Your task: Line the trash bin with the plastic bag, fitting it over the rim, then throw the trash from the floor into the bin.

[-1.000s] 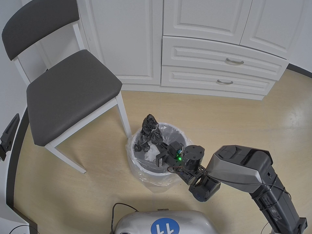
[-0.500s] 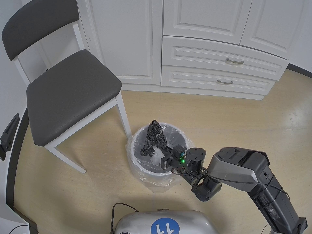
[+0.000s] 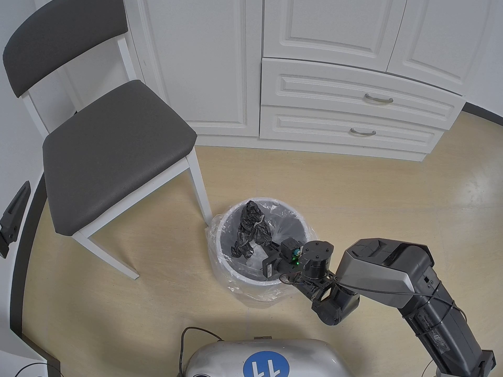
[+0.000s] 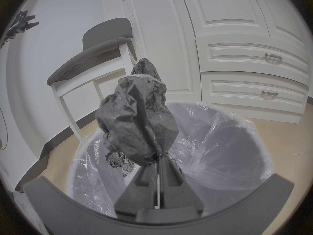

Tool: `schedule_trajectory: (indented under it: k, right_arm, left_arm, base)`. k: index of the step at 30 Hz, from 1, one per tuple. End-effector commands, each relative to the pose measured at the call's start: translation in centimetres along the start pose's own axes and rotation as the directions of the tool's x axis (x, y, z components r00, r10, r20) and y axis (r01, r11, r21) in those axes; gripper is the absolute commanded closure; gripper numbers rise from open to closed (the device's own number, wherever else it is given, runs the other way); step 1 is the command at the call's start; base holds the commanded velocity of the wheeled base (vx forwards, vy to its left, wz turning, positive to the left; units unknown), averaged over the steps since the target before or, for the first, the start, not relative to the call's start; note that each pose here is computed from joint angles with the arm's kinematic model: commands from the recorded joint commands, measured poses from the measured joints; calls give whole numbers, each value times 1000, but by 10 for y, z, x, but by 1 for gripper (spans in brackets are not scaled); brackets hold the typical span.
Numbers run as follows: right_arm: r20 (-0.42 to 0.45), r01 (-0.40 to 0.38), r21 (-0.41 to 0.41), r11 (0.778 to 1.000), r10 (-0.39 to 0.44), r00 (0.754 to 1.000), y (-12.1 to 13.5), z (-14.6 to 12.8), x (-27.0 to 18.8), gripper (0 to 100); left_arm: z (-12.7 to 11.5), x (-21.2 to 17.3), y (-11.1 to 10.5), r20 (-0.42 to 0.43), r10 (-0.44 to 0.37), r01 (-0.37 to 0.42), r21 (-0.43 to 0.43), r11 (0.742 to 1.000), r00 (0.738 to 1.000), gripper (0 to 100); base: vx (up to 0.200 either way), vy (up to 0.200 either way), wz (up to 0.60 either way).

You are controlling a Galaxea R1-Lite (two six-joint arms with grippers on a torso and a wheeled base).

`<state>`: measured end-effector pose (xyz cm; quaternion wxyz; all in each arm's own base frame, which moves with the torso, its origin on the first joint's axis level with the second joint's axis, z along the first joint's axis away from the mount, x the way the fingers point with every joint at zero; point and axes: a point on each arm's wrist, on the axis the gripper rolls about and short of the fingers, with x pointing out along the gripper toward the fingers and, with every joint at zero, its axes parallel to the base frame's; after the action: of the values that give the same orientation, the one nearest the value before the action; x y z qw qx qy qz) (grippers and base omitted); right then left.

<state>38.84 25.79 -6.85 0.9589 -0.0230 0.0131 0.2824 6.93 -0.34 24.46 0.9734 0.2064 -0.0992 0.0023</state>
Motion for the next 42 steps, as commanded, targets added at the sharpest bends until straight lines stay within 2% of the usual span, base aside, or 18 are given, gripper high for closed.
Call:
schedule_trajectory:
  k: [1, 9, 13, 17, 32, 42]
  right_arm:
    - [6, 0, -1, 1000, 0, 1000, 0, 2, 0, 100]
    - [86, -7, 5, 1000, 6, 996, 5, 9, 9, 100]
    - [116, -8, 43, 999, 3, 993, 10, 6, 16, 100]
    - [131, -6, 47, 999, 0, 991, 10, 0, 22, 100]
    - [129, 28, 35, 999, -32, 991, -4, -2, 25, 100]
    - [121, 26, 29, 999, -29, 992, 2, -11, 27, 100]
  left_arm:
    - [0, 0, 0, 1, 1, -1, 0, 1000, 1000, 0]
    - [0, 0, 0, 1, 1, -1, 0, 1000, 1000, 0]
    - [0, 0, 0, -1, 0, 0, 0, 1000, 1000, 0]
    - [0, 0, 0, -1, 0, 0, 0, 1000, 1000, 0]
    - [-1, -1, -1, -2, -2, 2, 0, 1000, 1000, 0]
    - [-2, 0, -1, -6, -4, 4, 1, 1000, 1000, 0]
  base:
    - [0, 0, 0]
    - [0, 0, 0]
    - [0, 0, 0]
    - [0, 0, 0]
    - [0, 0, 0]
    - [0, 0, 0]
